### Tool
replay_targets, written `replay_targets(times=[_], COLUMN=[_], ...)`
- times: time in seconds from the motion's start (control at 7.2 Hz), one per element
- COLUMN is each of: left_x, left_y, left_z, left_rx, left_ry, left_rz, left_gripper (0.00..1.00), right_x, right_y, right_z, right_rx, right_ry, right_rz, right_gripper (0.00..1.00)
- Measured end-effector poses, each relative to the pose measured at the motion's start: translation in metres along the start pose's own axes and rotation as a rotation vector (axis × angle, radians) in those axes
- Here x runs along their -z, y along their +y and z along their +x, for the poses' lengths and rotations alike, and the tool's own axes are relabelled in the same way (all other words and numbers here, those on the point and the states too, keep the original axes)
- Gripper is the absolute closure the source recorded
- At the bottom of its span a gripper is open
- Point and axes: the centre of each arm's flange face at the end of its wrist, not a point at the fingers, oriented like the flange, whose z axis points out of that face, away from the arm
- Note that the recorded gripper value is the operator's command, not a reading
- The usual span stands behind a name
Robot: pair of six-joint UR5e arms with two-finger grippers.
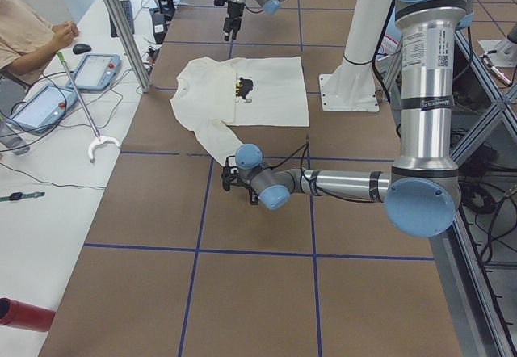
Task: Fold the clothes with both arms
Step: 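Release the sleeve and raise the right gripper while the left gripper grasps the other cuff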
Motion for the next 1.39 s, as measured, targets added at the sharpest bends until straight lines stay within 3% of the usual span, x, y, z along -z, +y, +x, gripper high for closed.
replay_targets(times=[0.56, 0.69, 1.11, 1.39], left_x=[-0.004, -0.005, 0.001, 0.024], left_y=[0.015, 0.017, 0.023, 0.028], left_z=[-0.006, -0.006, 0.011, 0.057], left_rx=[0.001, 0.0, -0.016, -0.018], left_ry=[-0.01, -0.012, 0.011, 0.084], left_rz=[-0.022, -0.026, -0.029, -0.025], left_gripper=[0.62, 1.0, 1.0, 1.0], right_x=[-0.001, 0.0, 0.005, 0.012], right_y=[0.007, 0.007, 0.007, 0.007], right_z=[0.001, 0.001, 0.002, 0.01], right_rx=[0.009, 0.009, 0.01, 0.008], right_ry=[-0.001, -0.003, -0.007, -0.007], right_rz=[0.006, 0.005, 0.003, 0.005], right_gripper=[0.0, 0.0, 0.0, 0.0])
